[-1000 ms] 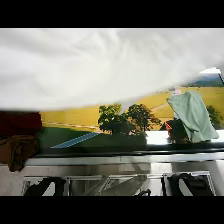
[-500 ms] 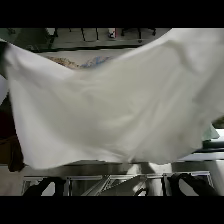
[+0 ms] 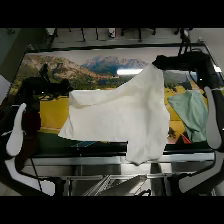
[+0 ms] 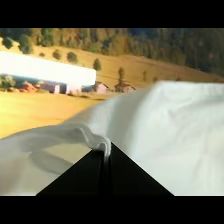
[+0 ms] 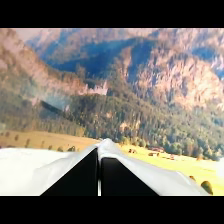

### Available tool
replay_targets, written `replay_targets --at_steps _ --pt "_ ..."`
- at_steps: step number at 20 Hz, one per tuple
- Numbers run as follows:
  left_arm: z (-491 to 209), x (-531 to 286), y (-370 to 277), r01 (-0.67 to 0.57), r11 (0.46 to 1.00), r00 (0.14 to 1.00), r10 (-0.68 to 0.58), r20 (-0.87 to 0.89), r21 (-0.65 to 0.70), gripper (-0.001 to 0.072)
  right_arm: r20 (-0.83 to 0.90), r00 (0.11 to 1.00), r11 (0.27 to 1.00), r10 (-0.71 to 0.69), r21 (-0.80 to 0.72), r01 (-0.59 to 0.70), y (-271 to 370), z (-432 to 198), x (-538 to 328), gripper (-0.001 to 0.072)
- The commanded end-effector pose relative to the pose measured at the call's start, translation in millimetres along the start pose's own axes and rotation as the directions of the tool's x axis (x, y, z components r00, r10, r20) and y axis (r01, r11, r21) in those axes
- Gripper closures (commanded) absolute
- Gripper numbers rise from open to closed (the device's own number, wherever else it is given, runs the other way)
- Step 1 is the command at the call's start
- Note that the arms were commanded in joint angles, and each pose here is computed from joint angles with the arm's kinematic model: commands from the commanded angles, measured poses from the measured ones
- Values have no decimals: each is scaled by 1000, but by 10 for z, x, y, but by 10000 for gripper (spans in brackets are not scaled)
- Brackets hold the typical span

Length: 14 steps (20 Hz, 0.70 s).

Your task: Fold the shirts.

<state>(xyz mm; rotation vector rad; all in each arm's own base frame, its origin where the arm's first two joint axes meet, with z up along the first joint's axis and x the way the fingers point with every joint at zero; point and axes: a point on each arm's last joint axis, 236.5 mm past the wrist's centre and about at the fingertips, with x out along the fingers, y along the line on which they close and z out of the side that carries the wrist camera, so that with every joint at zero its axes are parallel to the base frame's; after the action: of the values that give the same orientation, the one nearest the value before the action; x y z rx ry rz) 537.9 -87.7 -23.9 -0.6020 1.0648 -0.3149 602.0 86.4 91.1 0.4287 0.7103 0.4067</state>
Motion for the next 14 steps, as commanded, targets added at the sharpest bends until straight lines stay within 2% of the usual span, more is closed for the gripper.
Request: replay_targets --at_steps 1,5,6,7,8,12,13,14 --pt "155 537 316 -10 999 1000 9 -23 -40 686 39 999 992 -22 122 17 -401 57 392 696" --pt "575 574 207 17 1000 999 -16 52 -22 686 66 997 984 -34 176 22 -616 236 312 694" --pt "639 550 157 26 1000 998 -26 59 -10 647 43 999 984 -29 178 21 -636 188 292 604" --pt "671 497 70 40 999 998 -41 50 10 269 15 1000 983 -21 181 18 -647 129 269 395" --pt "705 422 -5 52 998 998 -53 44 21 20 -17 1000 983 -8 183 11 -638 66 232 343" --pt "726 -324 -99 89 995 995 -87 -46 46 17 -219 975 983 40 183 1 -691 -257 -345 354" --pt "636 -529 3 83 996 994 -81 -76 20 17 -296 955 983 38 184 18 -737 -408 -570 375" --pt "474 -696 161 64 998 990 -65 -121 -16 18 -362 932 980 21 190 51 -804 -576 -764 457"
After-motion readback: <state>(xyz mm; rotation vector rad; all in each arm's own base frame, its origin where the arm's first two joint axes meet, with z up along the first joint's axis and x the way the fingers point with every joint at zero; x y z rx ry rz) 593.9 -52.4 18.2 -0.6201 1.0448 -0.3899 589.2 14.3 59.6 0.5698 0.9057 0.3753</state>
